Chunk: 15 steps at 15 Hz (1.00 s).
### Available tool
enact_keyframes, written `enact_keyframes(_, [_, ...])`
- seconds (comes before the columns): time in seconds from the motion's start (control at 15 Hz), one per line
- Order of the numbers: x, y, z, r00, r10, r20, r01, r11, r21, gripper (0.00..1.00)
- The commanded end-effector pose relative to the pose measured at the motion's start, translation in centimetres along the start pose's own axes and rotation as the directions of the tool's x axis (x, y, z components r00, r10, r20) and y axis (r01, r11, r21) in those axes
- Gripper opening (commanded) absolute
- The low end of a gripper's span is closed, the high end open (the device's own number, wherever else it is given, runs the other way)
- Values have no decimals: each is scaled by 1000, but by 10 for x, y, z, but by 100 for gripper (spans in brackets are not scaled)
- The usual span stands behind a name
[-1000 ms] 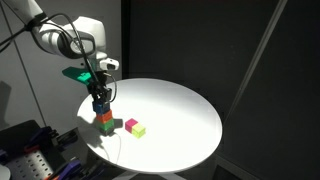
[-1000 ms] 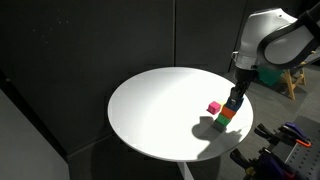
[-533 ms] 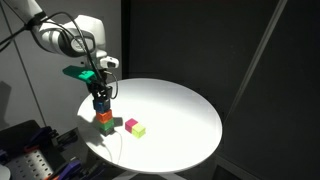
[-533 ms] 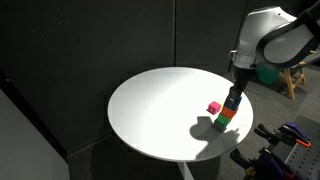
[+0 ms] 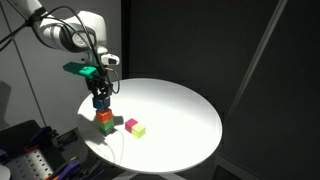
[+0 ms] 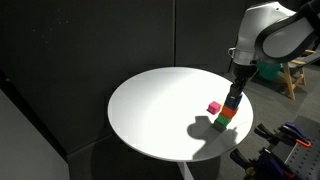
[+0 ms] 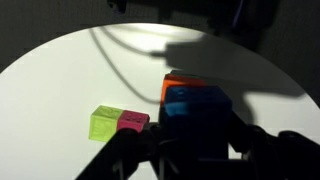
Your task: Pick up the blue block and then put it back on top of the orange block
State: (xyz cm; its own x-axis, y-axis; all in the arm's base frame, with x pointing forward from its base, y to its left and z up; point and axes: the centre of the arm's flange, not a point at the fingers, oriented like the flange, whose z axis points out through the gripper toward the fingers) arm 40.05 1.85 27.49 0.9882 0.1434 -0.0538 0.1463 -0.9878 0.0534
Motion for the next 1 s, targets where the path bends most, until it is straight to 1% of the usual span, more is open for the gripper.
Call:
enact_keyframes(0.0, [2,-1,-21,1000,-26,15,27,999,-26,31])
enact_keyframes(0.27, [3,-3,-31,999,-24,39,26,998,-52,31])
enact_keyframes(0.47, [5,-2,-40,999,-17,41,20,997,-68,31])
enact_keyframes(0.93, [13,2,-60,999,32,37,-30,997,-73,31])
